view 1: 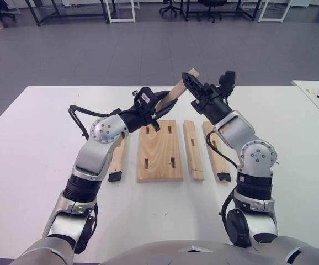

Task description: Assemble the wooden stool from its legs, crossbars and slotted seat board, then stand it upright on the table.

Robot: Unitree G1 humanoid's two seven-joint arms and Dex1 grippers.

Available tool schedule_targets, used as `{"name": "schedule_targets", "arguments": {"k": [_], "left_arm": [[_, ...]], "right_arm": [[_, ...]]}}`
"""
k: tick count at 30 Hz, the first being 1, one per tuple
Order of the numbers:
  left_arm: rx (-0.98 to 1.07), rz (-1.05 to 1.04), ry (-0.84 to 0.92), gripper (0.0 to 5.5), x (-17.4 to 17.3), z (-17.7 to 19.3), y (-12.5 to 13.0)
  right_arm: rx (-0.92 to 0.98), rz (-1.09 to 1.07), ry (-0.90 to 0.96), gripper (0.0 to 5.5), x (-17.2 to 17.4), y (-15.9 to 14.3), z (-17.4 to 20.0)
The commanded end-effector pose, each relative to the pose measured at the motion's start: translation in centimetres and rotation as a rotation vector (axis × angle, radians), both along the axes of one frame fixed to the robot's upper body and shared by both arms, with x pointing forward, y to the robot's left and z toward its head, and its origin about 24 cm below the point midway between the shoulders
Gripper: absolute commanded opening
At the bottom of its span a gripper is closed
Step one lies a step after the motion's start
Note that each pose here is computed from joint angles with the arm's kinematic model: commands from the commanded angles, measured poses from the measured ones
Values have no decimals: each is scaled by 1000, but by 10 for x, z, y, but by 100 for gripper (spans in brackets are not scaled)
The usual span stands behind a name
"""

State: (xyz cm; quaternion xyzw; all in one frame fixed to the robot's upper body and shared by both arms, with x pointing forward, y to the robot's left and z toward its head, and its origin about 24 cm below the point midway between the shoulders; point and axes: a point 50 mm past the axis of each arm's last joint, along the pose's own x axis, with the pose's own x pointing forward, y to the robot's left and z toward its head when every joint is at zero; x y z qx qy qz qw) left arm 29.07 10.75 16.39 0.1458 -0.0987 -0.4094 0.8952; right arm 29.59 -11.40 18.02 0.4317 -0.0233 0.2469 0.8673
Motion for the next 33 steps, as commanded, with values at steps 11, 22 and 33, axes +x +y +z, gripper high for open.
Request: {"name": "schedule_targets", "arguments": {"k": [11, 22, 33], "left_arm": [[-73, 284, 26, 267, 17, -11, 34], [-216, 341, 94, 267, 19, -14, 34], [-238, 362, 116, 267, 20, -14, 37]], "right_arm": [[-99, -356, 251, 41, -34, -48, -81], [-149, -354, 264, 41, -33, -39, -108], [-188, -360, 263, 41, -30, -35, -119]]}}
